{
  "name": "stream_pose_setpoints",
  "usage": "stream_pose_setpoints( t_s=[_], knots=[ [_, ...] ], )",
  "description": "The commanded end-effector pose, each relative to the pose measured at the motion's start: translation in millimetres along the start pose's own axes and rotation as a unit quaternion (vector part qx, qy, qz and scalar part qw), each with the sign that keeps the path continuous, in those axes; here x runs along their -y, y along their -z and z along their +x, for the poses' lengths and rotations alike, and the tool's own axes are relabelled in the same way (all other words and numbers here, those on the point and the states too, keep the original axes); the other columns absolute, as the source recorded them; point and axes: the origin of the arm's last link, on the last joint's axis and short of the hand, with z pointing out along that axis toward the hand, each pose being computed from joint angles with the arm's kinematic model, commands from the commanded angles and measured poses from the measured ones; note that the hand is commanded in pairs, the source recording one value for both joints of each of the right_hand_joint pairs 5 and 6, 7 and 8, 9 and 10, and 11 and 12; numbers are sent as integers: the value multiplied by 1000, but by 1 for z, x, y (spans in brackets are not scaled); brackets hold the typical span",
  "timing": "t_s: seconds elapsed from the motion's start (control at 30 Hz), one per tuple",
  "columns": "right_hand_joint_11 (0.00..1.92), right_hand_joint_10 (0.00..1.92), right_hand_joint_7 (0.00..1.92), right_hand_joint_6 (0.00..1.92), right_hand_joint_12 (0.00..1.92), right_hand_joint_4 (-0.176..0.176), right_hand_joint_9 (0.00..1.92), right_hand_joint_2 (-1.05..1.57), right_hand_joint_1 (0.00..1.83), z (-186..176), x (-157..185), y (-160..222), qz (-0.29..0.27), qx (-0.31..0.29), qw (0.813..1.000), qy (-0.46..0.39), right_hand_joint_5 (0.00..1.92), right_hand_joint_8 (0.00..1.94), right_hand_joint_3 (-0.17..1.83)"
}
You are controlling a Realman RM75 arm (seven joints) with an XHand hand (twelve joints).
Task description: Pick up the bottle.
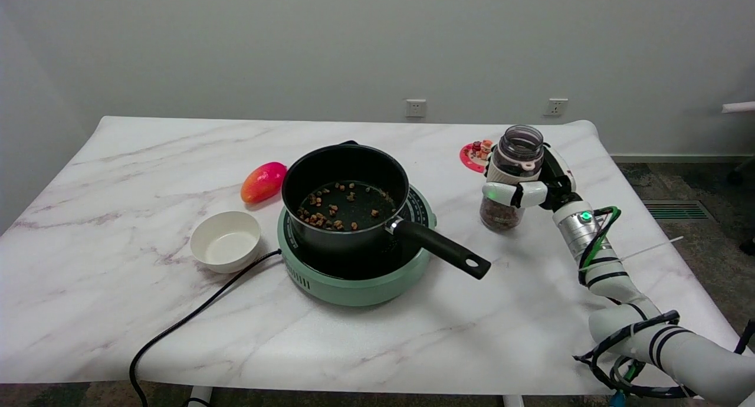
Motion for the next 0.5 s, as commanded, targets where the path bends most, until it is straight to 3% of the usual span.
stream_pose_setpoints(
  t_s=[0.03, 0.27, 0.5],
  knots=[
    [1144, 1294, 1512, 1819, 1144, 0, 1294, 837, 1511, -20, 39, -54, 51, 19, 998, -2, 1819, 1512, 613],
    [1200, 1321, 1709, 1867, 1200, 0, 1321, 1057, 1483, -41, 61, -80, 71, 54, 996, 11, 1867, 1709, 433],
    [1258, 1370, 1777, 1920, 1258, 0, 1370, 1235, 1469, -53, 87, -97, 95, 71, 991, 59, 1920, 1777, 435]
  ],
)
